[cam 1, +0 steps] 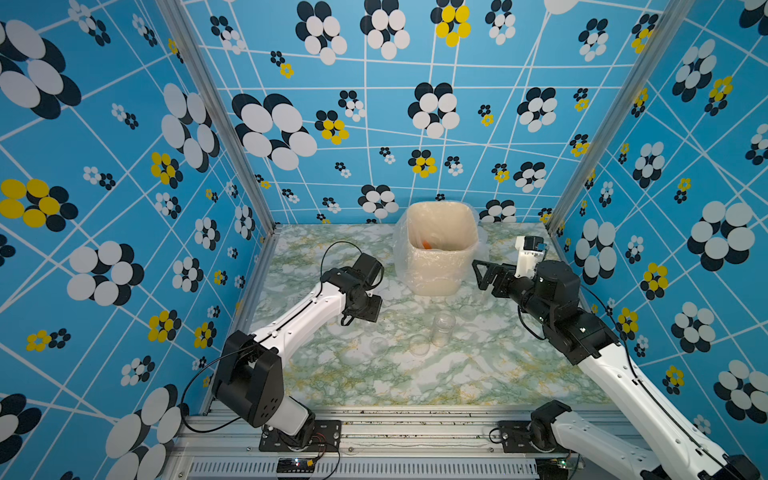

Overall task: Empty the moldy dried flower tea in the jars
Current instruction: Place the jar at the center of the board, then reset both arms

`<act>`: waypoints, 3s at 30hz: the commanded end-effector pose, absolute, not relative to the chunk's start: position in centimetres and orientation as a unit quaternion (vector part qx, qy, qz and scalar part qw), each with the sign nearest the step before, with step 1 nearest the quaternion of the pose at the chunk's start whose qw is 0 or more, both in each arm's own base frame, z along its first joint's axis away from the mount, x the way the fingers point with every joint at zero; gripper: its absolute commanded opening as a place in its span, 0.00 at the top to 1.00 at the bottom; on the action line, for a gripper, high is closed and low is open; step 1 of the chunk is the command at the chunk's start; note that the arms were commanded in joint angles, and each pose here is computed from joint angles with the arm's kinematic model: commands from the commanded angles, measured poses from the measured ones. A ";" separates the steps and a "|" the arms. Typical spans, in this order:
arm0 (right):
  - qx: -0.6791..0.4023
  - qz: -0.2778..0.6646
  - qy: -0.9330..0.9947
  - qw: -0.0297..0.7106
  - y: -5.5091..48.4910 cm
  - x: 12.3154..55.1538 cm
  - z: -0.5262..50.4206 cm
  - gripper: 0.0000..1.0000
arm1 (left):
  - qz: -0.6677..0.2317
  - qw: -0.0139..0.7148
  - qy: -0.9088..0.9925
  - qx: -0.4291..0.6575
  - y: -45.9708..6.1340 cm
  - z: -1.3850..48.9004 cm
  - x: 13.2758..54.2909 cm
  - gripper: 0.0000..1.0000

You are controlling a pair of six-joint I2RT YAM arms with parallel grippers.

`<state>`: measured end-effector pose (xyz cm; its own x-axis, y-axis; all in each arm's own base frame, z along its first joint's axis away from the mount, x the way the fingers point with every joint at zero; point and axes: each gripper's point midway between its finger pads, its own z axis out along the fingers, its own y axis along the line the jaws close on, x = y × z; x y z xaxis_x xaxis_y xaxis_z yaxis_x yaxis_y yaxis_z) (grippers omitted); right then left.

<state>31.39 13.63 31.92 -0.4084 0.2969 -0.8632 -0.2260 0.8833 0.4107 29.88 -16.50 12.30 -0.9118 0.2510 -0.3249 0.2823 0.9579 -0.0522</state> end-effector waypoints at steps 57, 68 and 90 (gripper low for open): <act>0.091 0.039 0.798 0.595 4.3 28.5 25.5 0.01 | -0.087 0.582 0.808 -0.026 -5.8 28.0 29.8 0.01; 0.173 -0.086 0.788 0.584 -1.5 29.1 17.1 0.01 | -0.026 0.635 0.748 -0.188 4.4 22.4 32.8 0.01; 0.027 -0.072 0.787 0.612 -0.6 37.7 11.2 0.01 | 0.045 0.655 0.747 -0.105 3.6 13.0 35.8 0.01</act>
<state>36.04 -1.18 9.62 -0.3486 -0.0447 -0.9362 0.1857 0.9758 -0.1157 35.80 4.29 13.02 -0.1781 -0.1245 -0.9761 -0.2716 0.9596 -0.0729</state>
